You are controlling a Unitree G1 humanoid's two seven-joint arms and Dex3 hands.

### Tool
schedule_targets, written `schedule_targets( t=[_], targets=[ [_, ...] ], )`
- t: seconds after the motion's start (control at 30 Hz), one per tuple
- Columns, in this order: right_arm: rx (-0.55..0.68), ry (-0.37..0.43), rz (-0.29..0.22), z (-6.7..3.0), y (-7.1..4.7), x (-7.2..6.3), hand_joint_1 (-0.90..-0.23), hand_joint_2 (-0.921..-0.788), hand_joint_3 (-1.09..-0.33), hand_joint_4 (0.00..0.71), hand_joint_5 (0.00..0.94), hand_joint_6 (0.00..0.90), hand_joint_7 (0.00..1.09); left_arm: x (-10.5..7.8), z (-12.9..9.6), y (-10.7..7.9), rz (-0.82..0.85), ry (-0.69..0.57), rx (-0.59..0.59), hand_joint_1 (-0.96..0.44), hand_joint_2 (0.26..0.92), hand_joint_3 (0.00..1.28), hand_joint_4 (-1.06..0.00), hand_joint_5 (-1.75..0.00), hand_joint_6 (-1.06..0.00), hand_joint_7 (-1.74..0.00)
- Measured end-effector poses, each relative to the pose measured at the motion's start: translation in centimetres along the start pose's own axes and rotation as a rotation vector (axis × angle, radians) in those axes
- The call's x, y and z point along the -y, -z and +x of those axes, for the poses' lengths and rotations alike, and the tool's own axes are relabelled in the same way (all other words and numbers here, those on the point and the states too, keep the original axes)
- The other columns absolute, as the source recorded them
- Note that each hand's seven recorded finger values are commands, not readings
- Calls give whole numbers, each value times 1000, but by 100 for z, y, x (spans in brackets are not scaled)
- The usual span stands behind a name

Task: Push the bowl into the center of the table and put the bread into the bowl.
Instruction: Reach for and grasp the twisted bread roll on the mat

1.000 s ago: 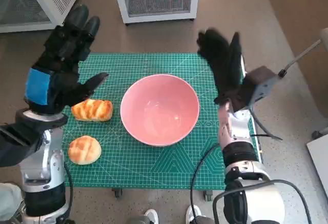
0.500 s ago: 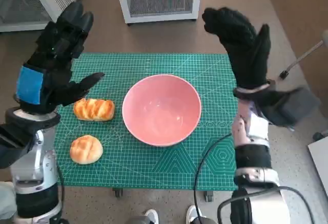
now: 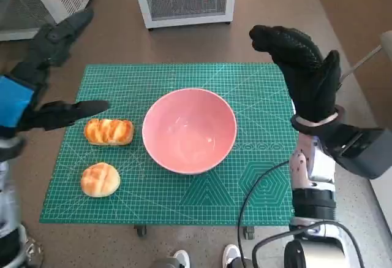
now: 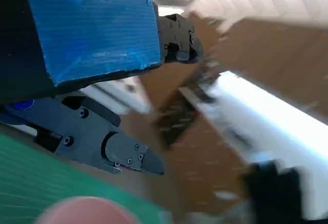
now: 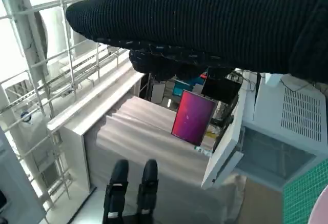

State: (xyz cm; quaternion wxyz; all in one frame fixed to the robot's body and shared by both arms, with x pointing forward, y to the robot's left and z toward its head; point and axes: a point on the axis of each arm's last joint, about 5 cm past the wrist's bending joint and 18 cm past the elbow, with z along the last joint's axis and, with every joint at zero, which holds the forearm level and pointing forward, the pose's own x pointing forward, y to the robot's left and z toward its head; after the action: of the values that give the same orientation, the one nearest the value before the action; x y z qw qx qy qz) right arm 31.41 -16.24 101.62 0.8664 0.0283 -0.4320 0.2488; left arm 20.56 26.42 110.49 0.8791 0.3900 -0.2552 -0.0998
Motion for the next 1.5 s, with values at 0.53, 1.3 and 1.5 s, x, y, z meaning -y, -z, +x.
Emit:
schedule_targets(
  t=[0.53, 1.3, 1.5],
  targets=[
    [18, -7, -10, 24, -29, -37, -681, -921, -683, 208, 3, 319, 65, -57, 21, -68, 128, 229, -350, -62, 735, 0, 1, 1, -125, -134],
    [79, -21, 9, 14, -94, -74, -653, -921, -719, 215, 4, 292, 67, 233, 217, 368, 224, 439, -641, -23, 736, 1, -10, -3, -163, -53],
    [95, -34, 16, 12, -97, -72, -648, -921, -731, 216, 4, 285, 68, 310, 231, 460, 212, 459, -656, -29, 736, 1, -14, -3, -169, -41]
  ],
)
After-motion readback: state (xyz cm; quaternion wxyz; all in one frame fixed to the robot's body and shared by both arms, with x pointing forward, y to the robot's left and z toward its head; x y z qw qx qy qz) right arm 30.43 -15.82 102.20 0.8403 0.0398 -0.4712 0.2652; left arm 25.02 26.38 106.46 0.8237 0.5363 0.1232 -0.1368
